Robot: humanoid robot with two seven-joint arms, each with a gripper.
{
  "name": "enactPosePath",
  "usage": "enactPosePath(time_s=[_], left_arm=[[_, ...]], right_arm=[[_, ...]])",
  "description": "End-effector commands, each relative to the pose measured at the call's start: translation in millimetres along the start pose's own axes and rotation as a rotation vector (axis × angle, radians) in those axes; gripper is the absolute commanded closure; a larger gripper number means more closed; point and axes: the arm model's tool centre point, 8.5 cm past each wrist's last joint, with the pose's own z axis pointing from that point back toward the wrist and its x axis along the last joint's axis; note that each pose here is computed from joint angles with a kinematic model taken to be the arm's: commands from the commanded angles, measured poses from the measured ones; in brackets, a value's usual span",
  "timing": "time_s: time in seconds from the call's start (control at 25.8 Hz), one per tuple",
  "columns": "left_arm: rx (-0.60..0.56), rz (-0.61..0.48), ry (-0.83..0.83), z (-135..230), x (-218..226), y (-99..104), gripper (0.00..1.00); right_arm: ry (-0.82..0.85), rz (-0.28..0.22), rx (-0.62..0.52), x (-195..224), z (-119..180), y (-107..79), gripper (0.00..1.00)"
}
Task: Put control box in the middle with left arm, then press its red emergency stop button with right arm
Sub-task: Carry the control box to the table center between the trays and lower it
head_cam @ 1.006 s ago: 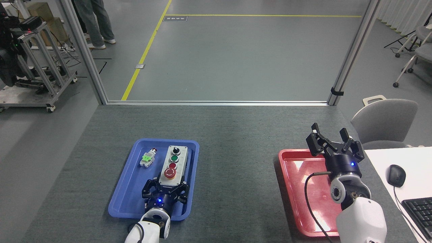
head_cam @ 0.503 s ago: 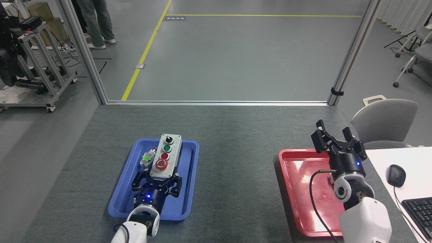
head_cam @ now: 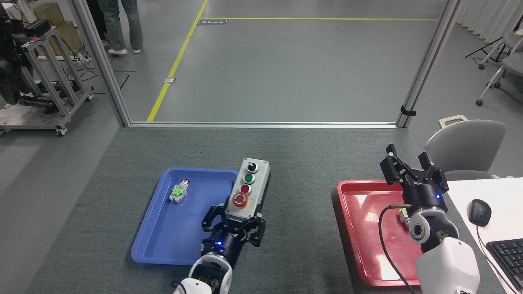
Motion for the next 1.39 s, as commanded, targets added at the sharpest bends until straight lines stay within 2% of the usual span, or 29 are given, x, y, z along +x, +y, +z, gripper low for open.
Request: enactPosePath(time_s=[0.0, 0.23, 0.39, 0.66, 0.74, 0.77, 0.81, 0.89, 0.97, 1.08, 1.24, 1.35], left_arm=[[-0.043, -0.009, -0.094, -3.0, 44.6, -12.0, 1.00], [-0.076, -0.102, -0.184, -4.0, 83.6, -23.3, 1.00], [-0.136, -0.150, -0.190, -4.8, 85.0, -42.8, 1.00], [-0.195, -0.176, -0.189, -4.0, 79.9, -61.0, 1.00], [-0.197, -0.178, -0.186, -4.2, 79.2, -61.8, 0.70], [-0.199, -0.177, -0.185, -4.3, 78.7, -61.8, 0.51], [-0.196, -0.177, -0.182, -5.1, 78.2, -60.6, 0.38], [-0.192, -0.178, -0.173, -5.9, 77.6, -59.4, 0.27], [-0.183, -0.178, -0.168, -6.6, 78.0, -56.8, 0.09], [-0.170, -0.174, -0.171, -7.0, 79.4, -52.9, 0.03], [-0.146, -0.154, -0.188, -2.6, 83.1, -47.2, 0.02], [-0.127, -0.121, -0.203, 15.2, 86.4, -46.7, 0.02]], right_arm=[[0.000, 0.020, 0.000, -5.0, -0.4, -4.1, 0.00], [-0.001, 0.047, 0.010, -7.6, 0.1, -4.5, 0.00], [0.000, 0.066, 0.017, -7.6, 0.5, -3.2, 0.00], [0.001, 0.069, 0.019, -9.2, 1.0, -3.1, 0.00], [0.006, 0.082, 0.017, -14.5, 1.2, -6.8, 0.00], [0.006, 0.082, 0.017, -14.5, 1.2, -6.8, 0.00], [0.007, 0.081, 0.015, -14.4, 0.7, -7.4, 0.00], [0.007, 0.081, 0.015, -14.4, 0.7, -7.4, 0.00], [0.006, 0.081, 0.018, -14.4, 1.2, -6.1, 0.00], [0.004, 0.080, 0.021, -13.2, 1.5, -4.7, 0.00], [0.002, 0.083, 0.029, -13.2, 3.4, -1.8, 0.00], [0.002, 0.083, 0.030, -13.4, 3.9, -1.1, 0.01]])
